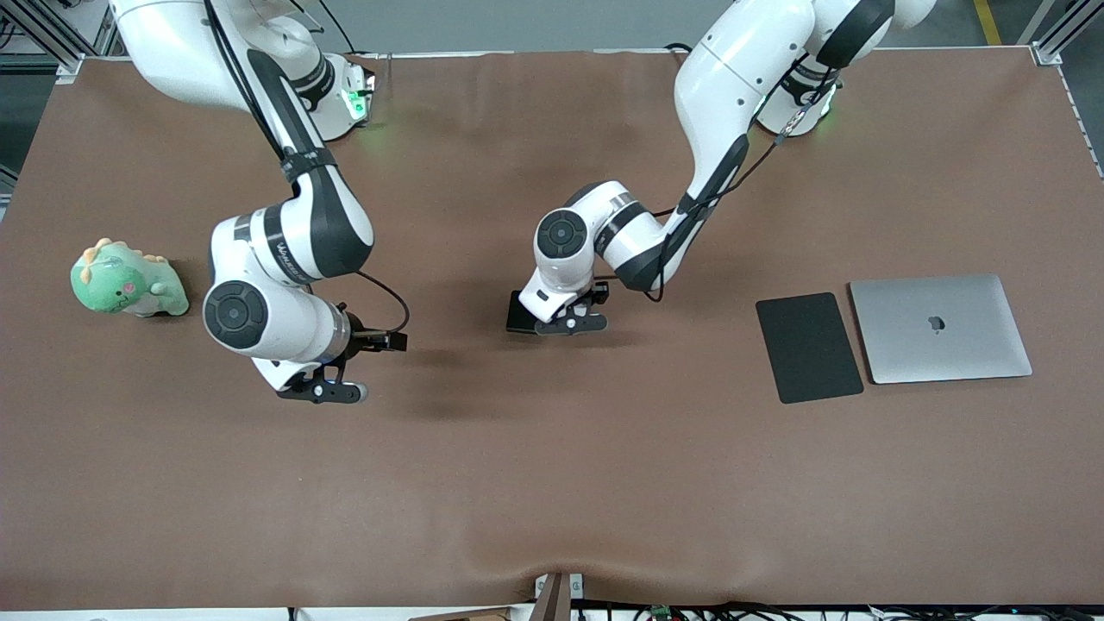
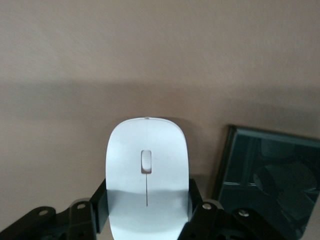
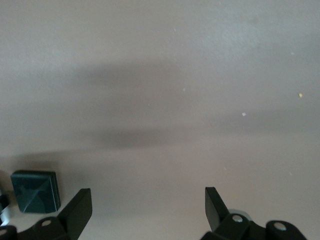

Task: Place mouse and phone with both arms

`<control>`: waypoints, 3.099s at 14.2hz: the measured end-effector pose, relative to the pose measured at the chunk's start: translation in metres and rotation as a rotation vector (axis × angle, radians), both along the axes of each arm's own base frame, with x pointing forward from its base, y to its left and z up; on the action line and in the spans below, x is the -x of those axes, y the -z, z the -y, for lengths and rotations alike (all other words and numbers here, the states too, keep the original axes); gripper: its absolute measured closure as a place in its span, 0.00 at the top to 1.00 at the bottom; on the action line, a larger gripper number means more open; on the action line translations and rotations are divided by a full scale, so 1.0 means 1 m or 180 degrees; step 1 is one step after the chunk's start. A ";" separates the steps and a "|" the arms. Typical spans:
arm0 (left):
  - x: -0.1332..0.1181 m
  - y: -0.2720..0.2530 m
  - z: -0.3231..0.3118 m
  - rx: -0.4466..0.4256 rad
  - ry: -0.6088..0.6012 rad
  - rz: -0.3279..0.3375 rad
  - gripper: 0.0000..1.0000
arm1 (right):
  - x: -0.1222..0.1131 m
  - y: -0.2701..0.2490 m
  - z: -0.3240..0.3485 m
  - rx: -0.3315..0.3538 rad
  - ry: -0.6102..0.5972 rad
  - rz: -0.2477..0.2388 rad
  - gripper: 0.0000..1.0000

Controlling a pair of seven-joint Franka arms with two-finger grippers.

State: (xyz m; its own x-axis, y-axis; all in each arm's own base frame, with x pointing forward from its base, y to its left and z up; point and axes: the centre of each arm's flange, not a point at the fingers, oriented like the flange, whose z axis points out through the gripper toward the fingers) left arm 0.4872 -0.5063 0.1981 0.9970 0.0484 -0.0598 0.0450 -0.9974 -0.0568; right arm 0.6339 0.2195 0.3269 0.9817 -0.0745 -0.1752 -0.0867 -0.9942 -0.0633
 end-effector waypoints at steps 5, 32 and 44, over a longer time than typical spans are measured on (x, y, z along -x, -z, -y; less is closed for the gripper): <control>-0.065 -0.121 -0.084 -0.0062 -0.0063 0.0190 0.62 | 0.027 0.028 -0.100 0.0123 0.0281 0.0017 1.00; -0.078 -0.023 -0.487 0.0107 0.0232 0.0353 0.62 | 0.092 0.144 -0.231 0.0085 -0.0243 0.0235 1.00; -0.079 0.011 -0.477 0.0208 0.0261 0.0386 0.62 | 0.100 0.158 -0.235 0.0076 -0.0171 0.0138 1.00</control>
